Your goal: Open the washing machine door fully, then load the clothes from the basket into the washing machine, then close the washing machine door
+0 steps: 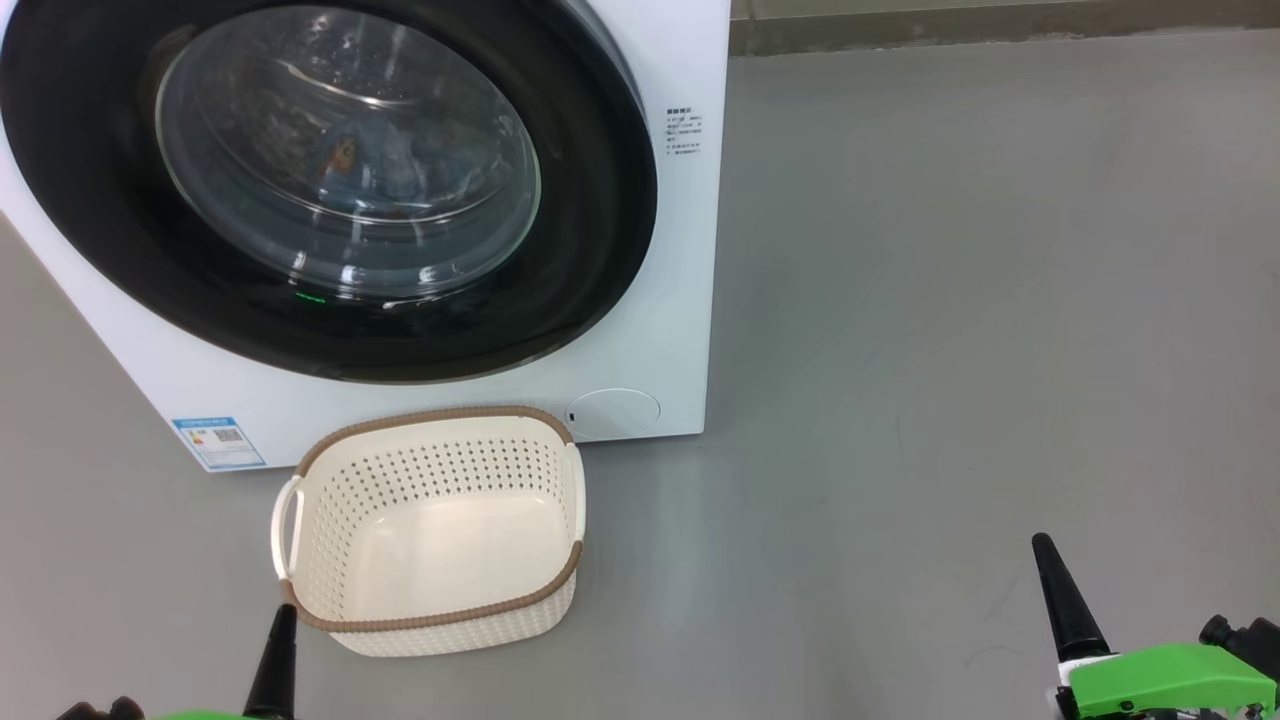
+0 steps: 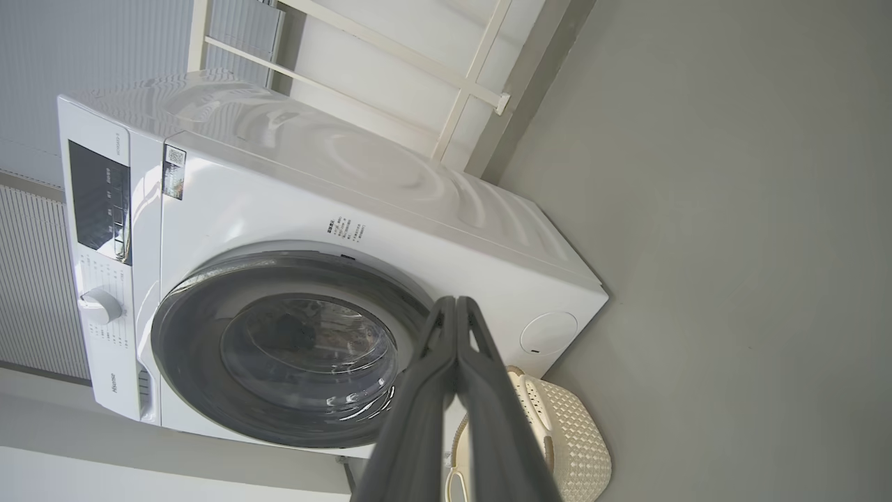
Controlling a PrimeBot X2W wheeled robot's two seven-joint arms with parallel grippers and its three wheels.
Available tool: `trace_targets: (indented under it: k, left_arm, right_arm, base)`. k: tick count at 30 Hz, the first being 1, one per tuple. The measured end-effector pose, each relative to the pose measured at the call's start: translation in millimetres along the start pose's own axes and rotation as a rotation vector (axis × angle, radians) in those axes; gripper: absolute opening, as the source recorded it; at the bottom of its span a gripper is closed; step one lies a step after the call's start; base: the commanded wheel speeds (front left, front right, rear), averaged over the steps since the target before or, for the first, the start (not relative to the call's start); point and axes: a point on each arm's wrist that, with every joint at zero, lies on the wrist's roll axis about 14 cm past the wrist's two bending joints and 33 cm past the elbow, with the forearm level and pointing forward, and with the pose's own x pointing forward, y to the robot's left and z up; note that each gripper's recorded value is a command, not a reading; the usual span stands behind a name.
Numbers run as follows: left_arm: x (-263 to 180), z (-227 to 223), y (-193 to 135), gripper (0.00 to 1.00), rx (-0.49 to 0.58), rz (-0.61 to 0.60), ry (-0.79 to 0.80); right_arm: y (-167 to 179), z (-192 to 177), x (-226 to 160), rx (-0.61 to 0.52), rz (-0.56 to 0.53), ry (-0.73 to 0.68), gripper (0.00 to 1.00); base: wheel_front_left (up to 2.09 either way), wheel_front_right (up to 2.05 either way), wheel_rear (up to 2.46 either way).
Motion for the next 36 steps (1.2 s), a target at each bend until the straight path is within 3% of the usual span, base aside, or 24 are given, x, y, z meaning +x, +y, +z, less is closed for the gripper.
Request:
trace_targets:
  k: [36]
  left_arm:
    - [16.6, -2.4, -18.8, 0.00, -0.413, -0.067, 0.056]
  right_arm:
    - [8.6, 10.9, 3.6, 0.388, 0.037, 0.001, 0.00]
  base:
    - [0.00, 0.00, 0.00]
